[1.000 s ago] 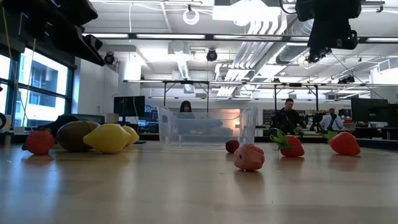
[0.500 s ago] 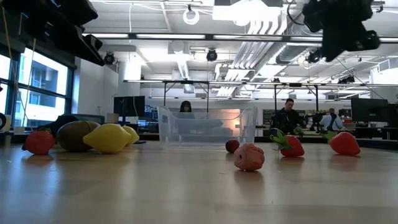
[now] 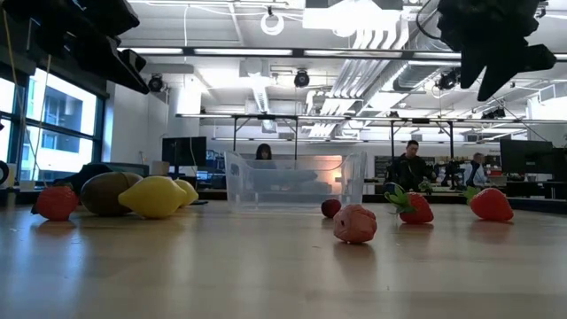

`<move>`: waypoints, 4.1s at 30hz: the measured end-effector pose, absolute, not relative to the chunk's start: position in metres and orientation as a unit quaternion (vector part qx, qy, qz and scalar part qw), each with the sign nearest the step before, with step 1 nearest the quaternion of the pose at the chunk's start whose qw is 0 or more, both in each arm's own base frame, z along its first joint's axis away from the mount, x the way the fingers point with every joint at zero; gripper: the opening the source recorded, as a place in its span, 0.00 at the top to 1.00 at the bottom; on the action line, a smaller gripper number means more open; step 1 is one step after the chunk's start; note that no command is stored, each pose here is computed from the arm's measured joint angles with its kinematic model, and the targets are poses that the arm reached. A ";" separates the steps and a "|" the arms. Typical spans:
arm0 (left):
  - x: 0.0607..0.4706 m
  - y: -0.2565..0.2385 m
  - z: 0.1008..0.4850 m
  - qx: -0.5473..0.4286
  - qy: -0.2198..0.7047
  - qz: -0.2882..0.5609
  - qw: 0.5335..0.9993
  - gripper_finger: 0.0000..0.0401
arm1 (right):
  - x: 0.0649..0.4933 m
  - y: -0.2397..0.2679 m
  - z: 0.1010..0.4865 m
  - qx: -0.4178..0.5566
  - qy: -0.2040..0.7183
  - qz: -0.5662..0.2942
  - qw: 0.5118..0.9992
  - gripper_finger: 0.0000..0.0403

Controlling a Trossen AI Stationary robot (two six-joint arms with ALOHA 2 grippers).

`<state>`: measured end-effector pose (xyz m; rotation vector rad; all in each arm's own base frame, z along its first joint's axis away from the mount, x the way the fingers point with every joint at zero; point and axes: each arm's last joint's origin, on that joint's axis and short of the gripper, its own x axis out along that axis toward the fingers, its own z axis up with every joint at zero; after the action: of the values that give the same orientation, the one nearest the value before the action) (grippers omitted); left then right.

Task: Pick and placing Produce into tupperware
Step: Put the red strawberry into the transparent bin

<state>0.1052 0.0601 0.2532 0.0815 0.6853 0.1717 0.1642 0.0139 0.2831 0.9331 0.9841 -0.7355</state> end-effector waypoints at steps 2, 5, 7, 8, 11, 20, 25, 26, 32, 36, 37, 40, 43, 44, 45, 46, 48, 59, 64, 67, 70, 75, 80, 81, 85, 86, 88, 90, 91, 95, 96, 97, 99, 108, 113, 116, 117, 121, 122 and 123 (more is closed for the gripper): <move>0.105 0.060 0.253 0.040 0.336 0.084 0.937 0.75 | 0.165 0.015 0.280 0.417 0.454 -0.344 0.708 0.57; 0.105 0.060 0.253 0.040 0.336 0.084 0.937 0.75 | 0.171 0.019 0.274 0.403 0.478 -0.345 0.700 0.57; 0.105 0.060 0.253 0.040 0.336 0.084 0.937 0.75 | 0.178 0.021 0.267 0.389 0.496 -0.345 0.695 0.57; 0.105 0.060 0.253 0.040 0.336 0.084 0.937 0.75 | 0.181 0.022 0.264 0.379 0.505 -0.347 0.693 0.57; 0.105 0.060 0.253 0.040 0.336 0.084 0.937 0.75 | 0.192 0.024 0.251 0.349 0.530 -0.360 0.684 0.57; 0.105 0.060 0.253 0.040 0.336 0.084 0.937 0.75 | 0.221 0.027 0.221 0.314 0.547 -0.382 0.676 0.57; 0.105 0.060 0.253 0.040 0.336 0.084 0.937 0.75 | 0.218 0.028 0.198 0.356 0.528 -0.385 0.668 0.57; 0.105 0.060 0.253 0.040 0.335 0.084 0.937 0.75 | 0.216 0.028 0.193 0.364 0.525 -0.380 0.669 0.57; 0.105 0.060 0.253 0.040 0.336 0.084 0.937 0.75 | 0.204 0.030 0.175 0.408 0.495 -0.381 0.666 0.57; 0.105 0.060 0.253 0.040 0.336 0.084 0.937 0.75 | 0.199 0.031 0.170 0.415 0.490 -0.380 0.666 0.57; 0.105 0.060 0.253 0.040 0.335 0.084 0.937 0.75 | 0.198 0.032 0.170 0.414 0.491 -0.380 0.666 0.57; 0.105 0.060 0.253 0.040 0.335 0.084 0.938 0.75 | 0.198 0.032 0.170 0.413 0.491 -0.381 0.666 0.56; 0.105 0.060 0.253 0.040 0.336 0.084 0.937 0.75 | 0.198 0.031 0.170 0.411 0.492 -0.382 0.665 0.53; 0.105 0.060 0.253 0.040 0.335 0.084 0.938 0.75 | 0.198 0.031 0.170 0.411 0.493 -0.383 0.665 0.51; 0.105 0.060 0.253 0.040 0.335 0.084 0.937 0.75 | 0.198 0.031 0.170 0.411 0.493 -0.383 0.665 0.49; 0.105 0.060 0.253 0.040 0.336 0.084 0.937 0.75 | 0.197 0.031 0.170 0.410 0.493 -0.383 0.665 0.47; 0.105 0.060 0.253 0.040 0.336 0.084 0.937 0.75 | 0.197 0.031 0.170 0.409 0.494 -0.383 0.665 0.43; 0.105 0.060 0.253 0.040 0.336 0.084 0.937 0.75 | 0.200 0.037 0.161 0.384 0.507 -0.391 0.665 0.34; 0.105 0.060 0.253 0.040 0.336 0.084 0.937 0.75 | 0.203 0.039 0.156 0.385 0.508 -0.393 0.663 0.34; 0.105 0.060 0.253 0.040 0.336 0.084 0.937 0.75 | 0.207 0.040 0.150 0.384 0.511 -0.392 0.661 0.34; 0.105 0.060 0.253 0.040 0.336 0.084 0.937 0.75 | 0.213 0.041 0.144 0.383 0.513 -0.388 0.663 0.34; 0.105 0.060 0.253 0.040 0.336 0.084 0.937 0.75 | 0.216 0.042 0.139 0.383 0.512 -0.390 0.662 0.34; 0.105 0.060 0.253 0.040 0.336 0.084 0.937 0.75 | 0.215 0.041 0.139 0.380 0.511 -0.394 0.663 0.34; 0.105 0.060 0.253 0.040 0.336 0.084 0.937 0.75 | 0.215 0.041 0.139 0.379 0.511 -0.395 0.663 0.34; 0.105 0.060 0.253 0.040 0.336 0.084 0.937 0.75 | 0.215 0.041 0.139 0.379 0.511 -0.395 0.663 0.38; 0.105 0.060 0.253 0.040 0.336 0.084 0.937 0.75 | 0.215 0.041 0.139 0.379 0.511 -0.395 0.663 0.39; 0.105 0.060 0.253 0.040 0.336 0.084 0.937 0.75 | 0.215 0.041 0.139 0.379 0.511 -0.395 0.663 0.42; 0.105 0.060 0.253 0.040 0.336 0.084 0.937 0.75 | 0.215 0.041 0.139 0.380 0.510 -0.396 0.662 0.45; 0.105 0.060 0.253 0.040 0.336 0.084 0.937 0.75 | 0.215 0.041 0.139 0.381 0.510 -0.397 0.661 0.46; 0.105 0.060 0.253 0.040 0.336 0.084 0.937 0.75 | 0.215 0.041 0.139 0.383 0.511 -0.396 0.660 0.51; 0.105 0.060 0.253 0.040 0.336 0.084 0.937 0.75 | 0.215 0.041 0.139 0.383 0.512 -0.395 0.660 0.53; 0.105 0.060 0.253 0.040 0.336 0.084 0.937 0.75 | 0.215 0.041 0.139 0.384 0.512 -0.395 0.660 0.53; 0.105 0.060 0.253 0.040 0.336 0.084 0.937 0.75 | 0.215 0.041 0.139 0.384 0.512 -0.394 0.659 0.55; 0.105 0.060 0.253 0.040 0.336 0.084 0.937 0.75 | 0.216 0.041 0.140 0.383 0.513 -0.391 0.661 0.56; 0.105 0.060 0.253 0.040 0.336 0.084 0.937 0.75 | 0.219 0.042 0.155 0.385 0.503 -0.367 0.681 0.56; 0.105 0.060 0.253 0.040 0.336 0.084 0.937 0.75 | 0.222 0.042 0.174 0.382 0.482 -0.352 0.706 0.56; 0.105 0.060 0.253 0.040 0.336 0.084 0.937 0.75 | 0.224 0.042 0.182 0.382 0.471 -0.345 0.716 0.56; 0.105 0.060 0.253 0.040 0.336 0.084 0.937 0.75 | 0.230 0.041 0.221 0.368 0.416 -0.321 0.767 0.56; 0.105 0.060 0.253 0.040 0.336 0.084 0.937 0.75 | 0.233 0.041 0.233 0.360 0.399 -0.312 0.783 0.56; 0.105 0.060 0.253 0.040 0.336 0.084 0.937 0.75 | 0.235 0.041 0.245 0.349 0.383 -0.302 0.800 0.56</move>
<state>0.1052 0.0601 0.2531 0.0810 0.6863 0.1715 0.2354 0.0409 0.2455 0.7475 0.8222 -0.6469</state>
